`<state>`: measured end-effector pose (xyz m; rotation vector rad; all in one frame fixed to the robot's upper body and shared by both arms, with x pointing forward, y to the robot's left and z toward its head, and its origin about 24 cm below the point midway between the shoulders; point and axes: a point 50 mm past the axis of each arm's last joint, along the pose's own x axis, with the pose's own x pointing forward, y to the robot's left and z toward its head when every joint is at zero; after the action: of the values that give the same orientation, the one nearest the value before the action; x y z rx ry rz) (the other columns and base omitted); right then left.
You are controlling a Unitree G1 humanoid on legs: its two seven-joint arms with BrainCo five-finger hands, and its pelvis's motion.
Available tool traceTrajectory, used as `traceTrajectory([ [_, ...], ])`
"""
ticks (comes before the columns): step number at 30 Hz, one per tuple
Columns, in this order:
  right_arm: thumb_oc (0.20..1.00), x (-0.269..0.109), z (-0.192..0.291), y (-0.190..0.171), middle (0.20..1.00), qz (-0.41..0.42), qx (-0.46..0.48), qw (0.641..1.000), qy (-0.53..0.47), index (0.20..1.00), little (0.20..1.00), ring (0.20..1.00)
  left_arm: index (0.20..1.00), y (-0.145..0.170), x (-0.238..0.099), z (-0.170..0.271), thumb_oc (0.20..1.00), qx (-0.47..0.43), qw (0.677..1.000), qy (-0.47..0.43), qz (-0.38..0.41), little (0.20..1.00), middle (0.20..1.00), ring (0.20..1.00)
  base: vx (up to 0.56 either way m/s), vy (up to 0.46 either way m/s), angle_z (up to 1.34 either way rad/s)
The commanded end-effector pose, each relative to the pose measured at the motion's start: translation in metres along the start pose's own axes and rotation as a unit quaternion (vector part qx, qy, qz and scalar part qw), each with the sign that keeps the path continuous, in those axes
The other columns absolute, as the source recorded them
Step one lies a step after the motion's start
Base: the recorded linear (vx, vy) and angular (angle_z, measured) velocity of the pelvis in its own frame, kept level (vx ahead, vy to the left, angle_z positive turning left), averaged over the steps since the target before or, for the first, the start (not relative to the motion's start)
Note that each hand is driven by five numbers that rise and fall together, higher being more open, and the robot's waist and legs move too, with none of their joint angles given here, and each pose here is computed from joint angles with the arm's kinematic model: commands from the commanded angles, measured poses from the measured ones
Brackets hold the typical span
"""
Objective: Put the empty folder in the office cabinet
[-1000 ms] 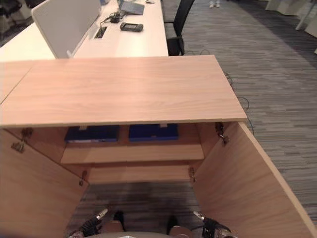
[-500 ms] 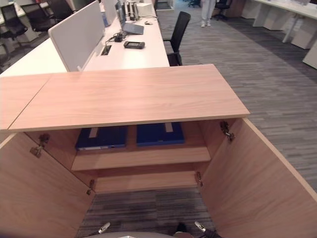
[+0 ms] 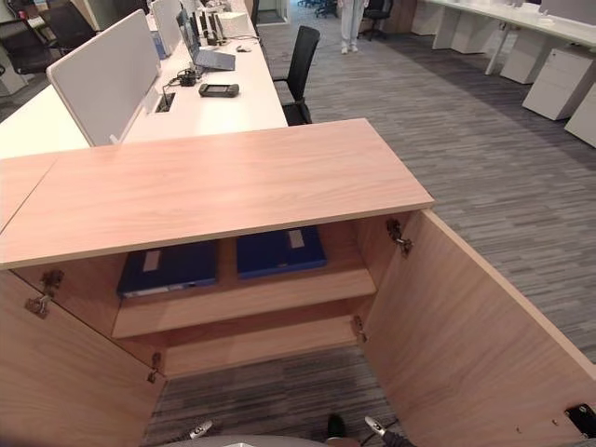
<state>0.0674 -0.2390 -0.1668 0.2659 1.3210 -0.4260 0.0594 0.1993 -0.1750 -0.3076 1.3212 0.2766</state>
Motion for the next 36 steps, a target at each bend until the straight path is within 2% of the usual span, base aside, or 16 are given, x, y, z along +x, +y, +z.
traceTrajectory([
  [1, 1.000, 0.001, 0.008, 0.016, 1.000, 0.008, -0.005, 1.000, 0.002, 1.000, 1.000, 1.000, 1.000, -0.004, 0.001, 0.004, 1.000, 0.010, 1.000, -0.008, -0.002, 1.000, 1.000, 1.000, 0.00, 0.000, 0.00],
  [14, 1.000, 0.001, 0.011, 0.016, 1.000, -0.004, -0.045, 0.999, -0.021, 1.000, 1.000, 1.000, 1.000, 0.006, -0.001, -0.007, 1.000, -0.004, 1.000, 0.005, 0.021, 1.000, 1.000, 1.000, 0.01, -0.008, 0.12],
  [25, 1.000, 0.001, 0.011, 0.016, 1.000, -0.013, -0.047, 0.998, -0.028, 1.000, 1.000, 1.000, 1.000, -0.003, 0.000, -0.003, 1.000, -0.085, 0.996, -0.022, 0.016, 1.000, 1.000, 1.000, 0.02, -0.011, 0.13],
  [36, 1.000, 0.001, 0.012, 0.015, 1.000, -0.014, 0.012, 0.999, -0.038, 1.000, 1.000, 1.000, 1.000, -0.013, 0.001, 0.003, 1.000, -0.131, 0.990, -0.049, -0.001, 1.000, 1.000, 1.000, 0.02, -0.016, 0.06],
])
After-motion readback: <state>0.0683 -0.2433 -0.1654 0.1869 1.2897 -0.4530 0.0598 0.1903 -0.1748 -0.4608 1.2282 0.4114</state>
